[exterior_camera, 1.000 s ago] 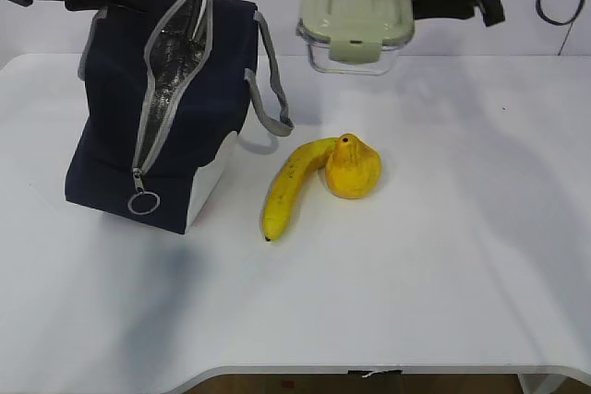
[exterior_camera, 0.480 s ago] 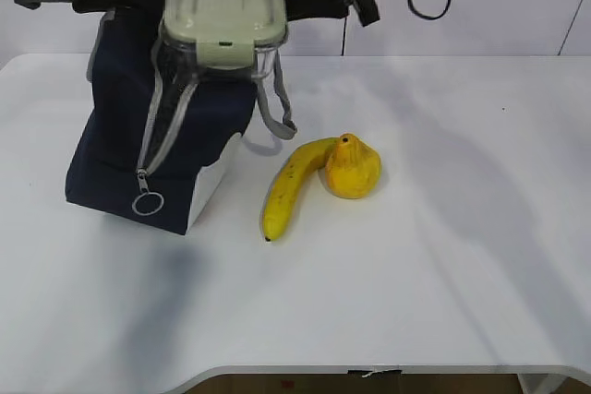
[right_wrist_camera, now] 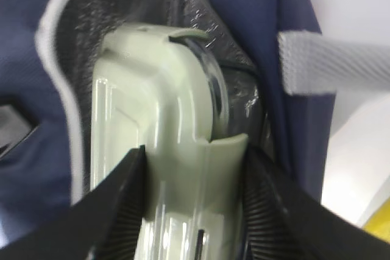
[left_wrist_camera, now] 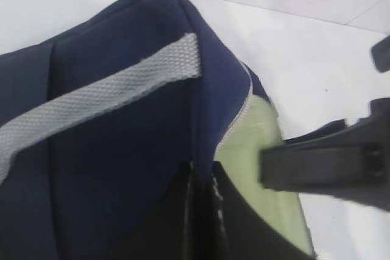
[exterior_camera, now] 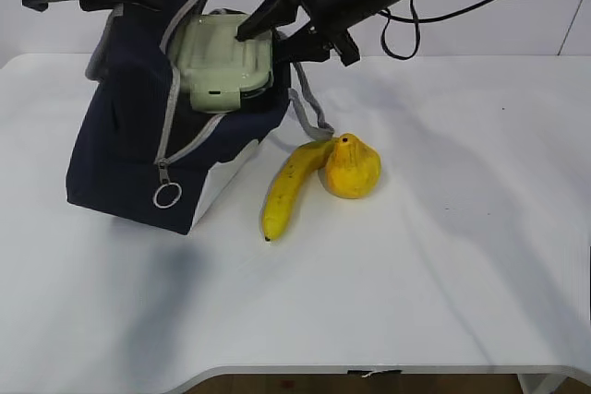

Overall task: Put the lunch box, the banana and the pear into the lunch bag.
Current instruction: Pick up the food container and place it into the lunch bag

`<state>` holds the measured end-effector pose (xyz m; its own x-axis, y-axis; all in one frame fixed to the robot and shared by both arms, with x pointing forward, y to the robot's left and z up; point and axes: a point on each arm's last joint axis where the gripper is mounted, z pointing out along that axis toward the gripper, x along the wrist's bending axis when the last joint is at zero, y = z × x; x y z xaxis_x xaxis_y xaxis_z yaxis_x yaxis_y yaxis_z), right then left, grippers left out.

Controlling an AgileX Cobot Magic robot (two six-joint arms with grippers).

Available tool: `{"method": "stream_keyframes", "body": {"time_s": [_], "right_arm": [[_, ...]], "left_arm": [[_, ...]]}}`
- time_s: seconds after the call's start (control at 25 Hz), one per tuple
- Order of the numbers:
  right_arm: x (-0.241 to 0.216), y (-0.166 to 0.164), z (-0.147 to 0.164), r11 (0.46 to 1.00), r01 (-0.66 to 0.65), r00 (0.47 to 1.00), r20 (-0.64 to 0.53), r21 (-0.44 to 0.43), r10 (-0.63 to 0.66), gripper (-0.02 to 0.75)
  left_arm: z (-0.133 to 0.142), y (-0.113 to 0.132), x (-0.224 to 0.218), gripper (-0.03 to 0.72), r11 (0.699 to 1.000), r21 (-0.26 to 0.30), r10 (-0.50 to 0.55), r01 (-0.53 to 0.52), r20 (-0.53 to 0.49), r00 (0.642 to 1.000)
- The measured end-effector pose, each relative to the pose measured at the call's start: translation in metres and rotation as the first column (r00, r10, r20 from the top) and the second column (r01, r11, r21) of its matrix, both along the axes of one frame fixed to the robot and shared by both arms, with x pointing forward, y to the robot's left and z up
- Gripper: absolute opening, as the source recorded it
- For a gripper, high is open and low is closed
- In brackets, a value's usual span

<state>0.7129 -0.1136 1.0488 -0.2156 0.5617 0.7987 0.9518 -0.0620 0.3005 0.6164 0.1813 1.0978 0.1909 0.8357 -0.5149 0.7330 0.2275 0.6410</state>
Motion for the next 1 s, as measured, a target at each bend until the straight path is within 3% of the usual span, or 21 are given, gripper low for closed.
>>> {"method": "stream_keyframes", "body": {"time_s": [0.16, 0.44, 1.0], "right_arm": [[-0.002, 0.022, -0.005, 0.998, -0.004, 0.997, 0.075, -0.057, 0.008, 0.366], [-0.008, 0.059, -0.005, 0.997, -0.021, 0.971, 0.237, -0.077, 0.038, 0.366], [-0.021, 0.102, -0.038, 0.986, -0.120, 0.957, 0.251, -0.118, 0.146, 0.366]], "left_arm": [[0.001, -0.001, 0.000, -0.006, 1.000, -0.025, 0.004, -0.005, -0.006, 1.000], [0.001, -0.001, 0.000, -0.006, 1.000, -0.027, 0.005, -0.005, -0.006, 1.000], [0.001, -0.001, -0.001, -0.006, 1.000, -0.026, 0.001, -0.001, -0.011, 1.000]]}}
